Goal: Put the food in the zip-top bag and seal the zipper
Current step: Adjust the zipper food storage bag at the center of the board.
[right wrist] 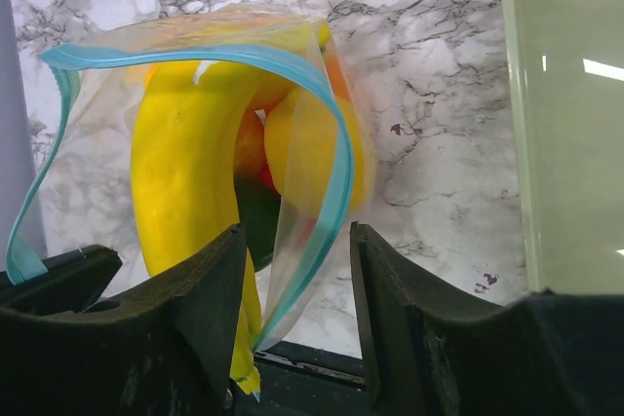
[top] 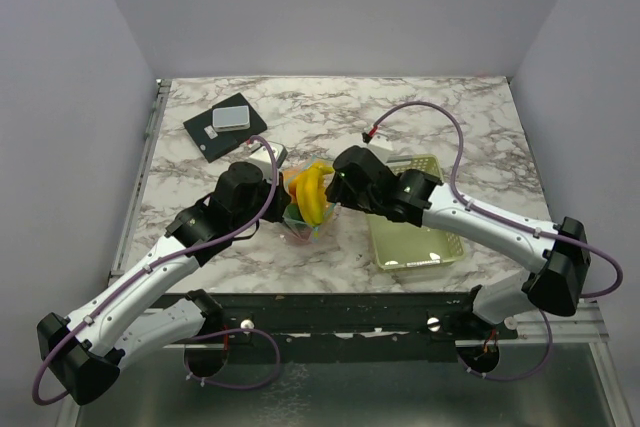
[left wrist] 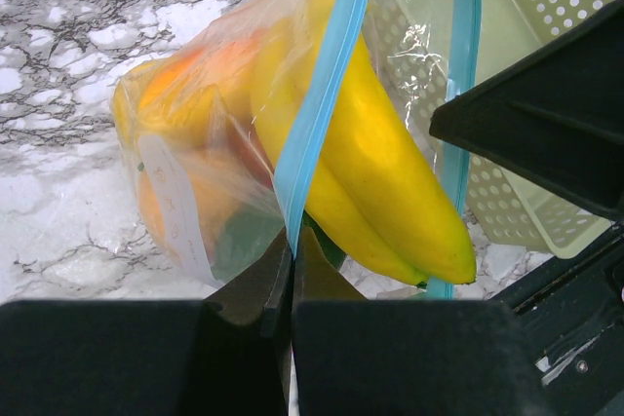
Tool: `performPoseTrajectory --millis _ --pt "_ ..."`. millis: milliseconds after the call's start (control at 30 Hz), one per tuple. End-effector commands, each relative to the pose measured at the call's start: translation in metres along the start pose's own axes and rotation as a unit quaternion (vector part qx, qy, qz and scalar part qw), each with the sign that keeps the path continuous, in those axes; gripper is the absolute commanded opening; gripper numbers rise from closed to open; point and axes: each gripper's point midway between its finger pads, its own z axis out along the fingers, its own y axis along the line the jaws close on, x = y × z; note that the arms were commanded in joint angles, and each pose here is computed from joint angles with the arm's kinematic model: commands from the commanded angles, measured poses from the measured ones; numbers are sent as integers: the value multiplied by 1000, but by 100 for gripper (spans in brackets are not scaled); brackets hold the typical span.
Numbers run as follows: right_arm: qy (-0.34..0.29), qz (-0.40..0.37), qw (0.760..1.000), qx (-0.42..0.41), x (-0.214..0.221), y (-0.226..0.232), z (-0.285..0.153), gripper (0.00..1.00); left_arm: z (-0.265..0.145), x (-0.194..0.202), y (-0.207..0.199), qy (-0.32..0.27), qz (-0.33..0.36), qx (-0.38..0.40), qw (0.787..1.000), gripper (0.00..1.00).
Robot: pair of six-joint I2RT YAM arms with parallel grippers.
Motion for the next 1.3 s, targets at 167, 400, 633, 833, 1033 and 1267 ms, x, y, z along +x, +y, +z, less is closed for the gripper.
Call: performPoseTrajectory --millis 167,400,633,833,1033,1267 --pt "25 25 999 -12 19 11 24 44 1 2 -1 2 -3 6 1000 0" --pt "29 29 999 -5 23 7 26 14 0 2 -1 0 -4 6 1000 0" --pt "6 26 999 -18 7 4 4 1 -5 -7 -7 -10 -8 17 1000 0" --pt "-17 -10 999 -40 -14 7 -21 1 -17 -20 -15 -16 -16 30 999 0" --pt "-31 -32 998 -49 -29 13 -35 1 -31 -47 -15 -41 -15 17 999 0" --pt "-47 -36 997 -57 -40 16 -45 1 -29 -51 -9 -42 -26 -4 999 0"
